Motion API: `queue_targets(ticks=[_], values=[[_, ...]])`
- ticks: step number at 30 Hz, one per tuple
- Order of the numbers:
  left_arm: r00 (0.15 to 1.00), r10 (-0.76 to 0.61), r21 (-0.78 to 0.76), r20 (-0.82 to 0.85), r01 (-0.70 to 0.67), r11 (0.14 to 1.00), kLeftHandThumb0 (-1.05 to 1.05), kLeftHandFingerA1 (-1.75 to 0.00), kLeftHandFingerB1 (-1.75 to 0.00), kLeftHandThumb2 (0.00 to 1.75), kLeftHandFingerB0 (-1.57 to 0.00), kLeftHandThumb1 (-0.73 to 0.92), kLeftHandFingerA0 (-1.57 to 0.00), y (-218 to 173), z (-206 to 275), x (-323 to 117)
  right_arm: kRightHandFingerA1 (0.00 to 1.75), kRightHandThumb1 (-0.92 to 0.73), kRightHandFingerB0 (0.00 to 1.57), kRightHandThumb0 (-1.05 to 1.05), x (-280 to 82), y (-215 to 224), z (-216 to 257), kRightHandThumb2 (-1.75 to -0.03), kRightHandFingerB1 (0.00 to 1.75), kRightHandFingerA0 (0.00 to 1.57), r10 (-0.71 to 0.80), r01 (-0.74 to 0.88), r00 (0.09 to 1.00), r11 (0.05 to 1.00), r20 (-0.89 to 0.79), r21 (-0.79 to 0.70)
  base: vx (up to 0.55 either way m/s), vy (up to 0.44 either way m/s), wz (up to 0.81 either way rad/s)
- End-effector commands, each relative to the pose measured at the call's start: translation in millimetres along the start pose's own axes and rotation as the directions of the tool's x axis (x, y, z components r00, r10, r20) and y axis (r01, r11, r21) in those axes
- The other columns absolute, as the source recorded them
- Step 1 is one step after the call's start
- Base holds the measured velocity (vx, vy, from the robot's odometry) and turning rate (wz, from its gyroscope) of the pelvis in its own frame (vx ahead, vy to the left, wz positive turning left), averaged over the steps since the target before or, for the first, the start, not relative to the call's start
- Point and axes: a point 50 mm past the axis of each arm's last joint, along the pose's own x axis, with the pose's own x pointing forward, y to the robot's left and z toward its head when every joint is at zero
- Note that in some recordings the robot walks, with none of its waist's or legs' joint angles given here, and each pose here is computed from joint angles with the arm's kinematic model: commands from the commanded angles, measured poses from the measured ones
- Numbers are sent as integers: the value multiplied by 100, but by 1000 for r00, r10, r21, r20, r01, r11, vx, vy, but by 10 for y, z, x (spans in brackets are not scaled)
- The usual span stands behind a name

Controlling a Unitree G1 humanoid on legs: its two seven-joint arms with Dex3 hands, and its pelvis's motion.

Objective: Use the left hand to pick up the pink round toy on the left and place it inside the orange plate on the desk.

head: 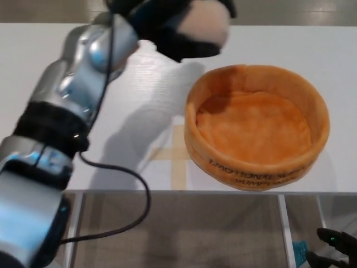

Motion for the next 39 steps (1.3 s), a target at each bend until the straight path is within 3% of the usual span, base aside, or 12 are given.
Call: queue_targets(ticks=[1,2,5,7,8,11,12,14,15,16,20,39], values=[[1000,-26,50,-7,26,998,-30,-165,-119,63,-73,76,-74,-103,107,161,42,-57,48,-27,-16,10,-45,-57,42,53,-1,0,1000,1000,-15,-3,0,0,0],[999,-46,54,-13,47,997,-30,-161,-60,64,-80,74,-77,-163,145,208,42,-57,48,-28,-15,11,-37,-57,43,54,2,-2,1000,1000,-9,3,0,0,0],[997,-70,62,-22,71,996,-30,-161,-60,64,-80,74,-77,-235,198,274,42,-57,48,-28,-9,11,-17,-57,43,54,3,-3,1000,1000,0,10,0,0,0],[996,-89,56,-16,90,994,-32,-161,-73,62,-86,76,-82,-342,222,290,42,-57,47,-28,-3,8,-3,-57,42,54,4,-4,1000,1000,3,5,0,0,0],[995,-102,59,-18,103,993,-32,-166,-109,65,-74,77,-77,-393,225,292,41,-57,48,-27,-2,9,-2,-57,42,54,3,-3,1000,1000,1,7,0,0,0],[992,-123,52,-21,124,991,-30,-168,-141,64,-65,75,-78,-514,224,285,42,-57,48,-27,-2,13,-4,-57,42,53,3,-3,1000,1000,-1,13,0,0,0],[988,-152,30,-35,153,988,-26,-118,-52,60,-67,68,-80,-568,212,281,42,-57,49,-28,-2,14,-1,-57,43,54,2,-3,1000,1000,1,8,0,0,0],[979,-194,3,-57,194,981,-26,-118,-52,60,-67,68,-80,-610,195,281,42,-57,49,-28,0,13,4,-57,43,54,0,0,1000,1000,4,-2,0,0,0],[941,-308,48,-140,317,947,-76,-9,-14,81,-5,47,0,-655,145,285,42,-57,49,-28,0,14,3,-57,43,54,0,0,1000,1000,4,3,0,0,0],[923,-344,56,-170,357,932,-80,0,-3,83,0,46,0,-677,124,279,42,-57,49,-27,-2,14,-1,-57,43,54,0,0,1000,1000,3,9,0,0,0],[900,-387,51,-200,404,913,-98,0,-3,67,0,48,0,-728,67,235,41,-57,48,-26,-3,17,-7,-57,42,52,6,-6,1000,1000,-3,16,0,0,0],[894,-417,-16,-161,420,907,-105,0,-2,62,0,66,0,-624,54,187,42,-57,48,-25,-10,31,-23,-57,43,53,14,-14,1000,1000,-6,9,0,0,0]])
